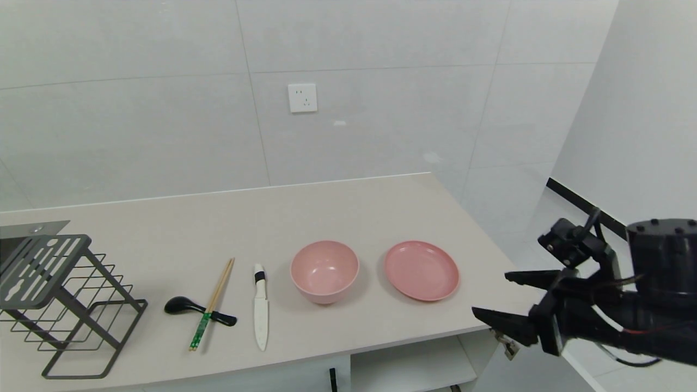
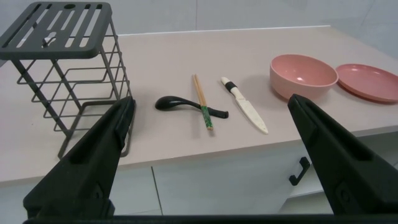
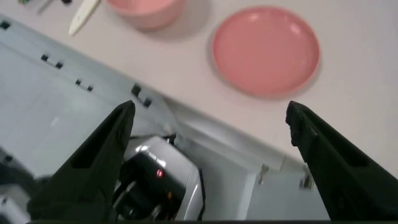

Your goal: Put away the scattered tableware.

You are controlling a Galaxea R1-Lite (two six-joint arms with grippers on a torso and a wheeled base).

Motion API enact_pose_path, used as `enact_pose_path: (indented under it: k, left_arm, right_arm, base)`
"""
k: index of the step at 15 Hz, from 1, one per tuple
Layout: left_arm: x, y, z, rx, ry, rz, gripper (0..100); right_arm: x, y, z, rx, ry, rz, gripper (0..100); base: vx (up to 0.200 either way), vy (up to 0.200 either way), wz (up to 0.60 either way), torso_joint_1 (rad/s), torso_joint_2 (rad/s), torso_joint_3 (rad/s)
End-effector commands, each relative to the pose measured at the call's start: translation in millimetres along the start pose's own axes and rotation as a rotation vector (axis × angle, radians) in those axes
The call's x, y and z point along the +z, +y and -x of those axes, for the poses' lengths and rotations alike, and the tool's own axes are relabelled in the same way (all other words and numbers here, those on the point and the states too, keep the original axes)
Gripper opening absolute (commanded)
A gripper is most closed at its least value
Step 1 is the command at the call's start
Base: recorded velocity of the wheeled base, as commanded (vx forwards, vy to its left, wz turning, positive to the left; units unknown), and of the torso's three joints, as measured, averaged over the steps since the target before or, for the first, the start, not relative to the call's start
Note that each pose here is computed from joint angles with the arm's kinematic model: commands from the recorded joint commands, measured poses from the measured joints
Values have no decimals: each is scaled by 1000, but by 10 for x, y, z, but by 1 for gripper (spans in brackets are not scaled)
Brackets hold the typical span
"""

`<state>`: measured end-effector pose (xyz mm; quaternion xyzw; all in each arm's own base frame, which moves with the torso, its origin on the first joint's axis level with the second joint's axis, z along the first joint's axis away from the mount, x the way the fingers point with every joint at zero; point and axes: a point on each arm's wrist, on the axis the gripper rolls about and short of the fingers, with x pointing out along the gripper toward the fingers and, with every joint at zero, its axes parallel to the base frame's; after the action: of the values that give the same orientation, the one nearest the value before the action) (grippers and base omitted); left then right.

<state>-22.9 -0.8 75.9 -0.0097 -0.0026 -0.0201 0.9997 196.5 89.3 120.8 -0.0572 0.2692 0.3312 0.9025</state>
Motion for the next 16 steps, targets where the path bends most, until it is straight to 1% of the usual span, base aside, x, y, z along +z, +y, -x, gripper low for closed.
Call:
enact_pose_path:
  k: [1,2,3,4,5,6,7,9,13,14,16]
  left_arm:
    - [1,0,-1,0,1,2,100]
    - [1,0,-1,0,1,2,100]
    - [1,0,-1,0,1,2,100]
    - [1,0,-1,0,1,3,100]
    - [1,0,-1,0,1,3,100]
    - [1,0,-1,0,1,5,100]
    - [1,0,-1,2,1,5,100]
    - [1,0,-1,2,1,7,100]
    - [1,0,-1,2,1,7,100]
    - [1,0,-1,2,1,5,100]
    - [1,0,-1,0,1,3,100]
  right_arm:
    - [40,-98,-407,7,8,-3,100]
    - [-9,-125,-490,6,30,-9,100]
    - [-17,-143,-523,4,34,-12,100]
    - [-16,-227,-649,-11,35,-22,100]
    - [-12,-238,-655,-14,33,-23,100]
    - [3,-418,-862,-65,19,-38,100]
    - [-34,-505,-996,-83,10,-44,100]
    - [-113,-577,-1153,-96,-20,-42,100]
    - [-314,-757,-1391,-144,25,-74,100]
    - [-321,-789,-1432,-151,19,-75,100]
    - [-343,-921,-1537,-174,9,-90,100]
  base:
    - [0,0,0,0,0,0]
    - [0,0,0,0,0,0]
    - [0,0,0,0,0,0]
    - [0,0,0,0,0,0]
    - [0,0,0,0,0,0]
    - [0,0,0,0,0,0]
    - [0,0,0,0,0,0]
    - [0,0,0,0,0,0]
    - [0,0,0,0,0,0]
    - [0,0,0,0,0,0]
    - [0,0,0,0,0,0]
